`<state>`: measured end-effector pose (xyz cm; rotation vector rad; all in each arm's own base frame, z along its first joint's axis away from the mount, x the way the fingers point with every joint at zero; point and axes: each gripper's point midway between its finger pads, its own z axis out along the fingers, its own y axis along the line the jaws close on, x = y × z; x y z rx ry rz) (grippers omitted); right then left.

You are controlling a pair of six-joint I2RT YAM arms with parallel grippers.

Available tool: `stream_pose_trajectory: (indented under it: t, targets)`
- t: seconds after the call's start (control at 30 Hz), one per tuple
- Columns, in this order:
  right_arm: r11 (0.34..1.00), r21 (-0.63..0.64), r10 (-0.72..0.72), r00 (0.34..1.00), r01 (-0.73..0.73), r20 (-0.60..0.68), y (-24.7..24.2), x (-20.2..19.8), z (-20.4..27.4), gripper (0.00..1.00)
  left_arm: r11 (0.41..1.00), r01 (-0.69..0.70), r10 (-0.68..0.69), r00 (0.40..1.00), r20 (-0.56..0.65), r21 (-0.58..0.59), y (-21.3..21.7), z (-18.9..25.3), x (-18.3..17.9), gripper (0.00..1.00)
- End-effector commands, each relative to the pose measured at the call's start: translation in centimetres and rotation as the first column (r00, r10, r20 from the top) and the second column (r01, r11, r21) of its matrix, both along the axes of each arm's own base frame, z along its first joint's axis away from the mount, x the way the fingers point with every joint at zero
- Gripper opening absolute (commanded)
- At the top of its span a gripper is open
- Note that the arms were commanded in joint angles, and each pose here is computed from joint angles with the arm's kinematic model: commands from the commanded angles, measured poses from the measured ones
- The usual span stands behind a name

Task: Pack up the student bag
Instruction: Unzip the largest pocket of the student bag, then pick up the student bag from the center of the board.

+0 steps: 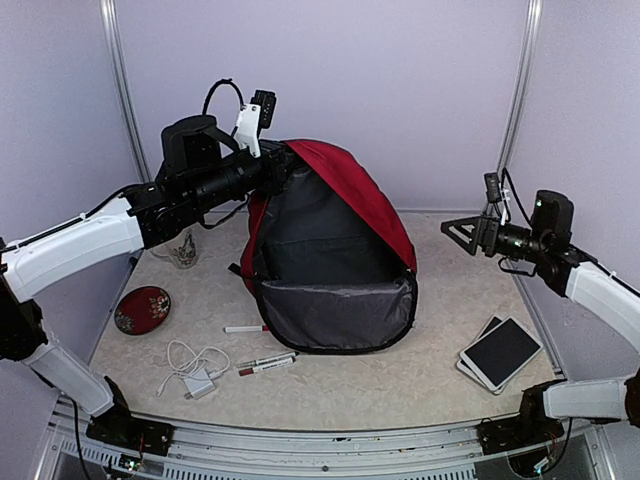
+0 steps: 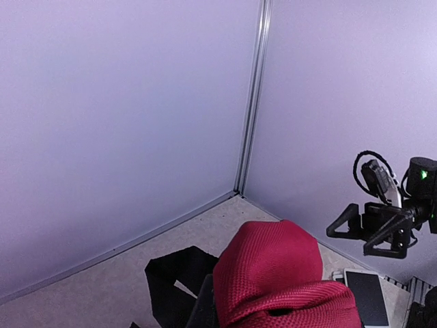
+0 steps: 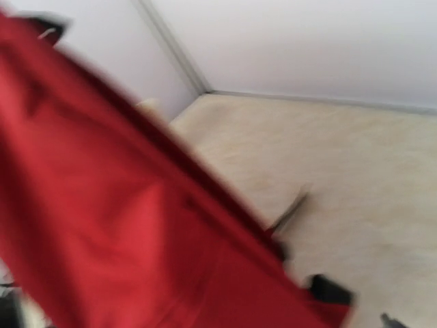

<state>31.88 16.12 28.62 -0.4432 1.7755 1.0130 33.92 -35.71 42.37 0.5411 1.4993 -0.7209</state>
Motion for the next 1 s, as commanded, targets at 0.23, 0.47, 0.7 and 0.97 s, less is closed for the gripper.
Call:
stream_pose_trajectory:
  t: [0.23,0.47,0.7,0.97]
  targets:
    - [0.979,0.065,0.195,0.980,-0.192,-0.035,6.2,-8.8,-5.4,1.00,0.988,-0.034,0.038,0.999,0.028,-0.154,-0.9,4.0,2.1,0.00]
    - [0.987,0.102,0.133,0.985,-0.122,-0.107,5.9,-9.6,-9.3,1.00,0.987,-0.033,0.038,0.999,0.030,-0.155,-0.9,4.0,2.2,0.00]
    - [0.965,0.160,0.225,0.970,-0.208,-0.096,9.0,-10.2,-10.9,0.96,0.987,-0.041,0.046,0.999,0.026,-0.153,-0.9,3.8,2.3,0.00]
    - [0.942,0.206,0.295,0.947,-0.266,-0.128,11.1,-9.7,-10.9,0.05,0.987,-0.075,0.080,0.996,0.027,-0.139,0.2,3.9,2.5,0.00]
